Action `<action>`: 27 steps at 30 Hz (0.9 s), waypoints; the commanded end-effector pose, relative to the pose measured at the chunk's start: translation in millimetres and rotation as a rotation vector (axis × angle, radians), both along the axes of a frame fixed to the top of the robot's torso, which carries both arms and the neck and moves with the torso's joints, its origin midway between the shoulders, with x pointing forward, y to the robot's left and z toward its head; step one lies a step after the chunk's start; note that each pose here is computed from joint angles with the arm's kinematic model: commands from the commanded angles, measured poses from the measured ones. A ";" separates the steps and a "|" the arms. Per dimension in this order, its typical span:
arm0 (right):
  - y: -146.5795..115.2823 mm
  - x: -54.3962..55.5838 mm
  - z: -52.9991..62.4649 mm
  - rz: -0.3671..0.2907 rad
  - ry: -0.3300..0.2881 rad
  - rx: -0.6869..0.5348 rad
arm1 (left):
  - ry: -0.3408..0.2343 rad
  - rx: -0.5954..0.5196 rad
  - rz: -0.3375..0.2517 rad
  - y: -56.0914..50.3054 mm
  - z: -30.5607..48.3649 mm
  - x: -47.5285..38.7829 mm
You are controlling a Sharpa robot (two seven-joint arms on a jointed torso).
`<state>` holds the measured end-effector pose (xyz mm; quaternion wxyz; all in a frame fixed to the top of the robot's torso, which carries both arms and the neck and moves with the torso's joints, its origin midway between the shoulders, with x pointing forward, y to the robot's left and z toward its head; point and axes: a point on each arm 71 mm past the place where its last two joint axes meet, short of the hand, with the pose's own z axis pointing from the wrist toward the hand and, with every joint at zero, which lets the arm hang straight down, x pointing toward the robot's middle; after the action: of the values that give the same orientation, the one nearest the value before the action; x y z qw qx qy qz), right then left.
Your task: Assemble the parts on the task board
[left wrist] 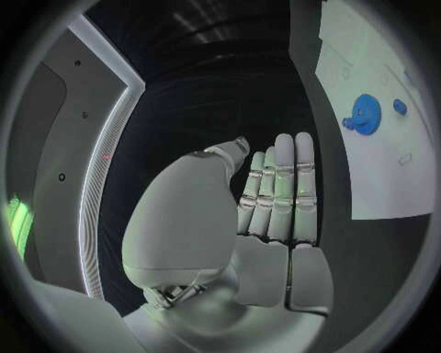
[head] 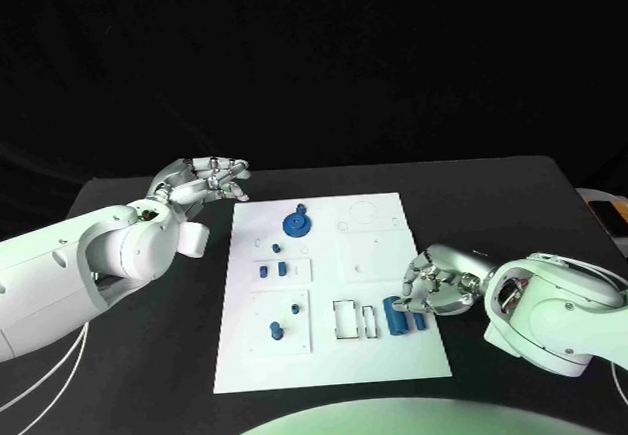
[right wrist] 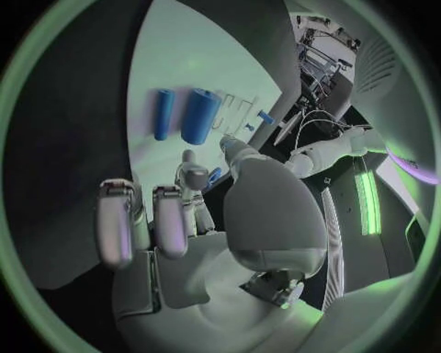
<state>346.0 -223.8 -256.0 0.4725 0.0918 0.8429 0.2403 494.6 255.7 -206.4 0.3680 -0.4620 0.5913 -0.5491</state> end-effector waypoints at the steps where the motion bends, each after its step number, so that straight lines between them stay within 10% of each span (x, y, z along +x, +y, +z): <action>1: 0.8 -1.7 -4.1 0.013 0.004 -0.071 | -0.007 -0.010 -0.019 -2.4 1.4 -0.8; 27: 15.2 -4.1 -29.2 0.041 0.055 -0.114 | 0.001 -0.010 -0.025 -0.3 1.4 -2.2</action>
<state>343.1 -207.6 -281.7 0.4523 0.0667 0.8633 0.2136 493.1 258.3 -206.1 0.3662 -0.4620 0.5924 -0.5491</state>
